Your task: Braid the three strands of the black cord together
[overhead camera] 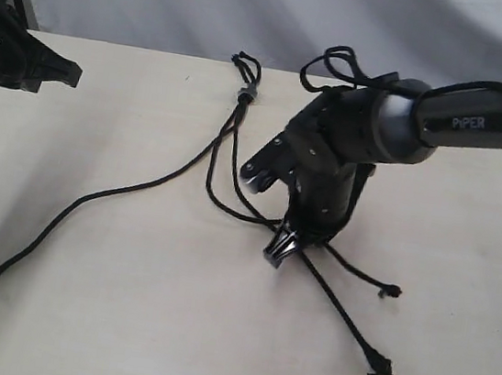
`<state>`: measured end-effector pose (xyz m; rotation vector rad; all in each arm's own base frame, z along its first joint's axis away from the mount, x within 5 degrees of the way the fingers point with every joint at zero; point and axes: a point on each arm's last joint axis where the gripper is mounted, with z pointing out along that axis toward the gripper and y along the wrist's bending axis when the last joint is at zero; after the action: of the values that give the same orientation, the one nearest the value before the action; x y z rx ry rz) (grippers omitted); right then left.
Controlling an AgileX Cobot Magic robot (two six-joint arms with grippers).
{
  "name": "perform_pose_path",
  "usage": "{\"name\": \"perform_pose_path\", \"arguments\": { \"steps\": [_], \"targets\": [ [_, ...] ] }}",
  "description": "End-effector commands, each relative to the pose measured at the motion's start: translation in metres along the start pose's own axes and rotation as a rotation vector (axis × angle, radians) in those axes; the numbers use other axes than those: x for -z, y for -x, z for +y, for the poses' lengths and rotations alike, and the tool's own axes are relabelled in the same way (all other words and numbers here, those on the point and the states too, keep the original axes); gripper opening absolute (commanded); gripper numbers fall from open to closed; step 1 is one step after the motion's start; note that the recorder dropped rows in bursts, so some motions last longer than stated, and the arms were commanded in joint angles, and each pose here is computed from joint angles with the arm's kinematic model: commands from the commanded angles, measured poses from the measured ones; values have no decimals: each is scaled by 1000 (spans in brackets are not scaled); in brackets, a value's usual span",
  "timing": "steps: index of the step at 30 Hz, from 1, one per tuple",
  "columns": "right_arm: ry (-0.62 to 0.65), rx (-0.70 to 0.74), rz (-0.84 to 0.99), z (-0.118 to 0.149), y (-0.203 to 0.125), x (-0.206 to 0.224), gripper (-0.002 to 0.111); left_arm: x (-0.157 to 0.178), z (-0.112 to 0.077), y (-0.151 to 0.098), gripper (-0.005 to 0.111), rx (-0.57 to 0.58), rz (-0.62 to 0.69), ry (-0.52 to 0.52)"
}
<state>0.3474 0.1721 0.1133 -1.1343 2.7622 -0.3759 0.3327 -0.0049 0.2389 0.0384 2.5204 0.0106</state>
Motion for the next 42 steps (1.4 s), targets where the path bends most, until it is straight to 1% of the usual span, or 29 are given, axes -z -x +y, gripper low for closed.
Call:
{"name": "perform_pose_path", "arguments": {
  "steps": [1, 3, 4, 5, 7, 9, 12, 15, 18, 20, 23, 25, 28, 34, 39, 42],
  "targets": [
    [230, 192, -10, 73, 4, 17, 0, 0, 2, -1, 0, -1, -7, 5],
    [222, 300, -62, 98, 7, 38, 0, 0, 2, -1, 0, -1, -4, 5],
    [197, 341, -91, 103, 9, 48, 0, 0, 2, -1, 0, -1, -4, 5],
    [158, 370, -129, 107, 11, 61, 0, 0, 2, -1, 0, -1, -4, 5],
    [72, 368, -218, 101, 14, 85, 0, 0, 2, -1, 0, -1, -6, 5],
    [-44, 323, -328, 84, 17, 111, 0, 0, 2, -1, 0, -1, -6, 5],
    [-188, 190, -422, 48, 11, 142, 0, 0, 2, -1, 0, -1, -6, 5],
    [-285, 57, -454, 8, 0, 159, 0, 0, 2, -1, 0, -1, -6, 5],
    [-321, -68, -455, -29, -15, 166, 0, 0, 2, -1, 0, -1, -6, 5],
    [-331, -151, -443, -50, -24, 164, 0, 0, 2, -1, 0, -1, -6, 5],
    [-327, -264, -400, -79, -35, 150, 0, 0, 2, -1, 0, -1, -6, 5],
    [-311, -316, -358, -91, -40, 136, 0, 0, 2, -1, 0, -1, -6, 5],
    [-289, -363, -294, -103, -43, 113, 0, 0, 2, -1, 0, -1, -6, 5],
    [-258, -381, -146, -114, -46, 58, 0, 0, 2, -1, 0, -1, -6, 5],
    [-235, -354, -54, -112, -45, 19, 0, 0, 2, -1, 0, -1, -6, 5],
    [-224, -335, -29, -108, -43, 4, 0, 0, 2, -1, 0, -1, -6, 5]
  ]
}}
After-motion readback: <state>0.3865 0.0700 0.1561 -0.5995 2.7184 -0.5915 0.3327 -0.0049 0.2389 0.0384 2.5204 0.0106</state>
